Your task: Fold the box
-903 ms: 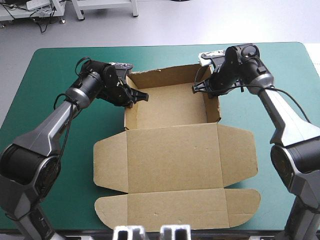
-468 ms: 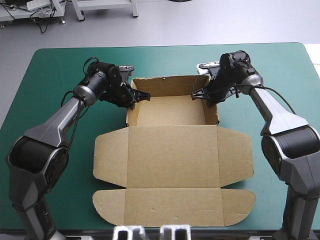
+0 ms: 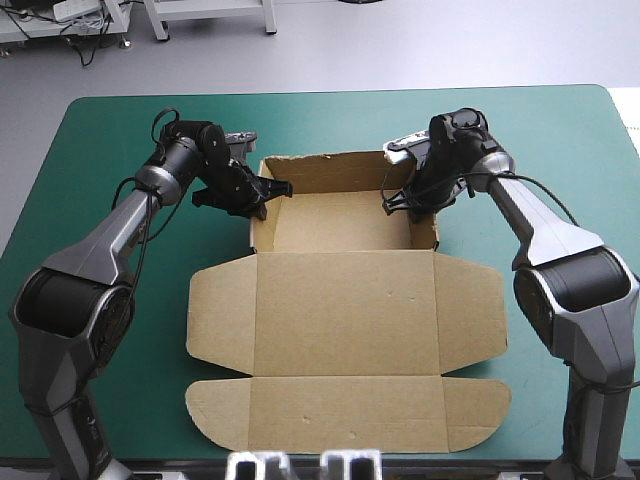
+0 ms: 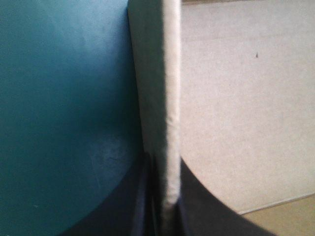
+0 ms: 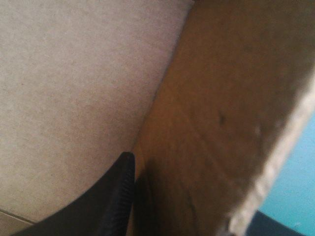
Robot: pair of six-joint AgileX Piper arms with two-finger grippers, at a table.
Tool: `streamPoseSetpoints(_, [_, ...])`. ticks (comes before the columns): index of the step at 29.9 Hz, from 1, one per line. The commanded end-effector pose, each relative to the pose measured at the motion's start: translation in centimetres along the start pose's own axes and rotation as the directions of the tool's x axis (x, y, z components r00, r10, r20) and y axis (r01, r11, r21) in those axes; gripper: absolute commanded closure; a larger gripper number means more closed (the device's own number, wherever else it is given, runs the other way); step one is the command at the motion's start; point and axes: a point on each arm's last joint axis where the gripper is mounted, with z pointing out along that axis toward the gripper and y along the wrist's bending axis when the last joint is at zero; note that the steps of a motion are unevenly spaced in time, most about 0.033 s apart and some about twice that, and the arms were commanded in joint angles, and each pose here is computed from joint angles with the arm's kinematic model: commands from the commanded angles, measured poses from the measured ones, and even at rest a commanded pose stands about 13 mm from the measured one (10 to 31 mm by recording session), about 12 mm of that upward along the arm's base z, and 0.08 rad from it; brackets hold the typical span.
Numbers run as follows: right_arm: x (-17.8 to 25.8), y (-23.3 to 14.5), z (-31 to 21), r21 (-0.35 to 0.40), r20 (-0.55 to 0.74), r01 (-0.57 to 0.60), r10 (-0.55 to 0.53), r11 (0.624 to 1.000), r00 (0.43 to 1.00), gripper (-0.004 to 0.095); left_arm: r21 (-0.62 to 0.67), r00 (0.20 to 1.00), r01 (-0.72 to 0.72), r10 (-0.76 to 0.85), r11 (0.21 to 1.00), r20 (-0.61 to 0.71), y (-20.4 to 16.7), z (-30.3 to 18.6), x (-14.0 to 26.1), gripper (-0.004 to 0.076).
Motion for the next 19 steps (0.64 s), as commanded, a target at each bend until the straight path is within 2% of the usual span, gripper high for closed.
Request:
streamPoseSetpoints(1, [0.2,-0.3,-2.7,0.037,0.022,0.028,-0.029,0.999,0.999,0.0528,-0.025,0.998,-0.056,0.056,0.998,-0.021,0.7,-1.5,0.4,0.0608])
streamPoseSetpoints(4, [0.0,-0.2,-3.3,0.031,0.043,0.026,-0.027,0.999,0.999,0.0507,0.046,0.996,-0.078,0.08,0.996,-0.028,0.0,-1.5,0.5,0.0528])
streamPoseSetpoints(7, [-0.5,-0.1,-4.2,0.023,0.08,0.023,-0.025,0.999,0.996,0.0483,0.095,0.993,-0.111,0.115,0.989,-0.038,-0.4,-1.6,0.6,0.0416])
streamPoseSetpoints(12, [-1.2,-0.1,-5.7,0.026,0.137,0.023,-0.027,0.999,0.99,0.0429,0.125,0.993,-0.109,0.114,0.986,-0.037,-0.7,-1.7,0.7,0.0238])
streamPoseSetpoints(19, [-1.6,-0.3,-6.7,0.05,0.17,0.025,-0.033,0.998,0.985,0.039,0.136,0.989,-0.15,0.147,0.979,0.032,-1.6,-4.7,-0.5,0.0218])
